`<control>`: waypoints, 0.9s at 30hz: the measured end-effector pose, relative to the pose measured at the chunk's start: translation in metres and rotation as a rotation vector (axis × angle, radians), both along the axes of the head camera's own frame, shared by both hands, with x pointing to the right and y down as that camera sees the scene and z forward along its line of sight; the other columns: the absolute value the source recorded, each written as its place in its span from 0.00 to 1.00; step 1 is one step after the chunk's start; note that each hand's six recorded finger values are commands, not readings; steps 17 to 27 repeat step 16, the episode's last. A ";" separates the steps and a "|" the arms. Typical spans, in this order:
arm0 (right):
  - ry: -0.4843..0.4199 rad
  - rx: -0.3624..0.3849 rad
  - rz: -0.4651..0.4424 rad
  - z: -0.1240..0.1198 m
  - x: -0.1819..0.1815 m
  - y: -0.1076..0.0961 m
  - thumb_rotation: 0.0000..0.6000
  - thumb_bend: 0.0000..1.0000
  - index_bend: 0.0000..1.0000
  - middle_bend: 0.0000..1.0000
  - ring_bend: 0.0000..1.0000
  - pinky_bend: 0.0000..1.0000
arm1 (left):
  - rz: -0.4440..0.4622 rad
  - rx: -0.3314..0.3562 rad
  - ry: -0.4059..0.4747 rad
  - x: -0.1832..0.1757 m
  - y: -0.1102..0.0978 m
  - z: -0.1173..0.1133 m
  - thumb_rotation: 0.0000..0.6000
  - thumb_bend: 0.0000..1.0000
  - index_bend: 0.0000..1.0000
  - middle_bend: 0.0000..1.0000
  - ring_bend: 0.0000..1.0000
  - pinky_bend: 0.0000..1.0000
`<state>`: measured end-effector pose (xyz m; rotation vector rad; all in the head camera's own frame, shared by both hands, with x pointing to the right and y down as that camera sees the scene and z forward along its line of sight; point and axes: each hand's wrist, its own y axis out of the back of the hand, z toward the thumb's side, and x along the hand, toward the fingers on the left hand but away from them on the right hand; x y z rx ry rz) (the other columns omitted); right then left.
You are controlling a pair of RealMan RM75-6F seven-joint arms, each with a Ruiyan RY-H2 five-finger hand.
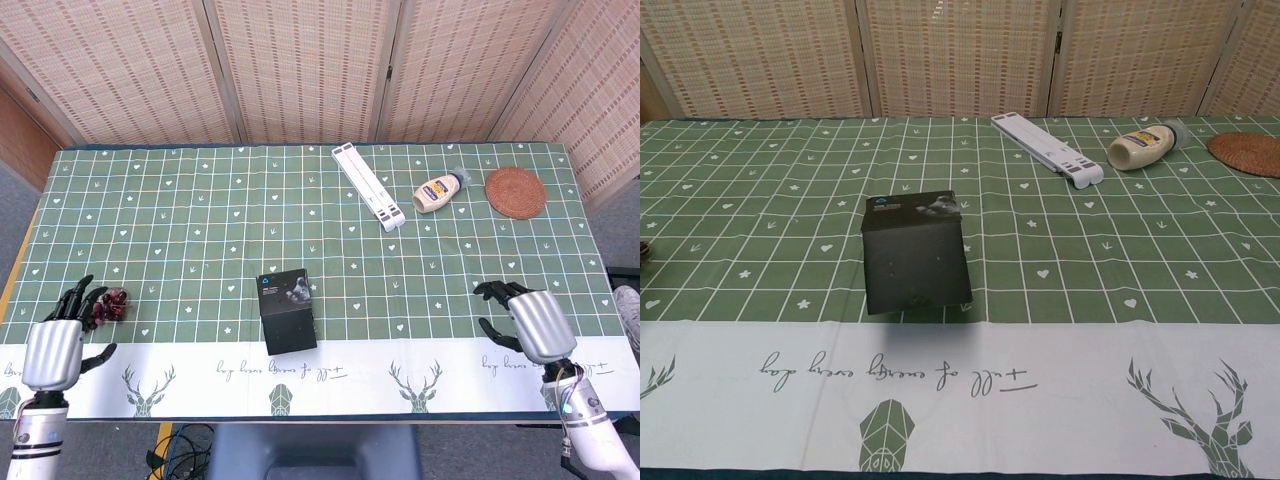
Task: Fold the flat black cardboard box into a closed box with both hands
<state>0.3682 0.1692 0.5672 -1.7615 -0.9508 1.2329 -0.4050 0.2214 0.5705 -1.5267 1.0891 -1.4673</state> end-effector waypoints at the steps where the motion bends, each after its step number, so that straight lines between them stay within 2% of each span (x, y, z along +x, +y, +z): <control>1: 0.007 0.004 0.012 -0.002 0.005 0.003 1.00 0.33 0.37 0.46 0.51 0.70 | -0.002 -0.003 -0.002 0.000 0.003 -0.001 1.00 0.07 0.19 0.11 0.16 0.48; 9: 0.045 -0.002 0.096 -0.016 0.039 0.021 1.00 0.33 0.37 0.46 0.51 0.70 | 0.002 0.008 -0.007 0.010 0.016 -0.009 1.00 0.07 0.19 0.11 0.16 0.48; 16: 0.042 -0.034 0.091 -0.009 0.038 0.024 1.00 0.33 0.37 0.46 0.51 0.70 | 0.008 -0.021 -0.014 0.014 0.019 -0.007 1.00 0.07 0.19 0.11 0.15 0.46; 27: 0.042 -0.034 0.091 -0.009 0.038 0.024 1.00 0.33 0.37 0.46 0.51 0.70 | 0.008 -0.021 -0.014 0.014 0.019 -0.007 1.00 0.07 0.19 0.11 0.15 0.46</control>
